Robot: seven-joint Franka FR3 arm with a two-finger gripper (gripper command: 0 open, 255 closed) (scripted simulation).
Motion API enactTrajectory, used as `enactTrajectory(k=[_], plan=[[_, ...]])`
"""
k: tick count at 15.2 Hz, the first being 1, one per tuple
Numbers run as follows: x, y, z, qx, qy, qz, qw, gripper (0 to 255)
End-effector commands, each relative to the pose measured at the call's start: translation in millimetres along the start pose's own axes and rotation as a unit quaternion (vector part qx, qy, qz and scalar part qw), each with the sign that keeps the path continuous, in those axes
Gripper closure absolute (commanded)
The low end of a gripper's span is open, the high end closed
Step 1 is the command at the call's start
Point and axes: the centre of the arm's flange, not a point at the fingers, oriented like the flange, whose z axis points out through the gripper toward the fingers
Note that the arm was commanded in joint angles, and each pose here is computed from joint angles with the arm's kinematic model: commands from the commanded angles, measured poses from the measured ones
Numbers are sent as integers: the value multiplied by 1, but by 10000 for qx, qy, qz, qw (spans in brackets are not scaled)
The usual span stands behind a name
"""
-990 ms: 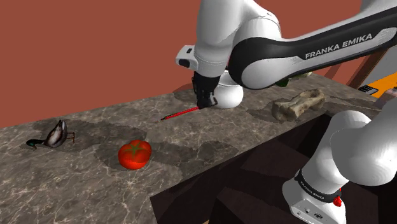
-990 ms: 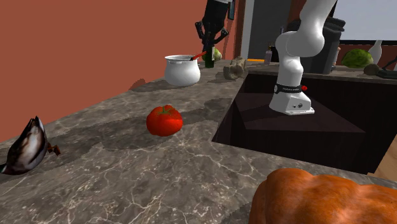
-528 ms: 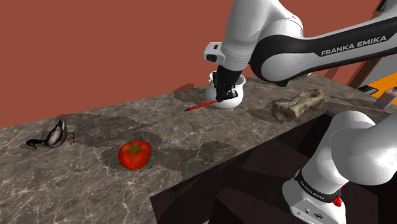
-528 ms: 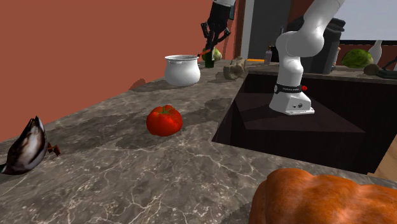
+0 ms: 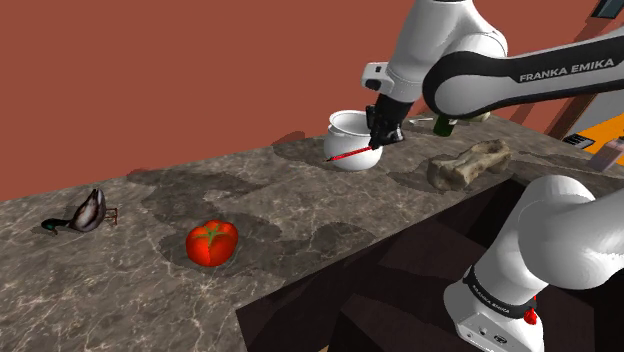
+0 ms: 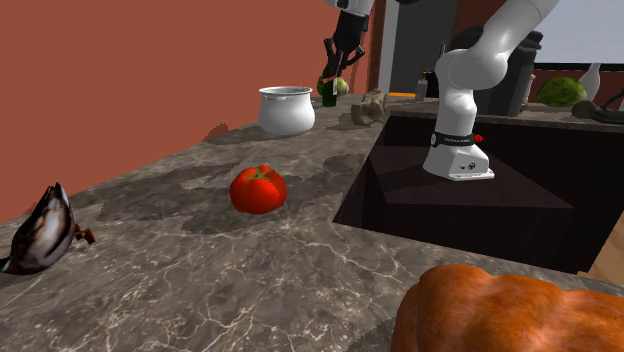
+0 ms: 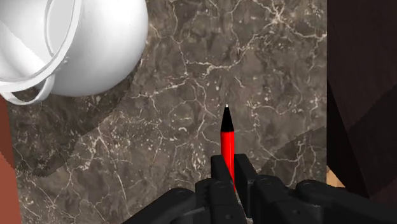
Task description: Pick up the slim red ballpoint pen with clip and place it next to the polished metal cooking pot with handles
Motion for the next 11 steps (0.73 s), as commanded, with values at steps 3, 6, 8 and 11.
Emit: enactTrajectory(k=[3,6,8,11], plan=[[-52,7,5,0,2,-8,10000,255],[-91,12,11,0,2,-8,10000,255],[-117,15,14,0,2,-8,10000,255],[-156,19,20,0,2,-8,10000,255]])
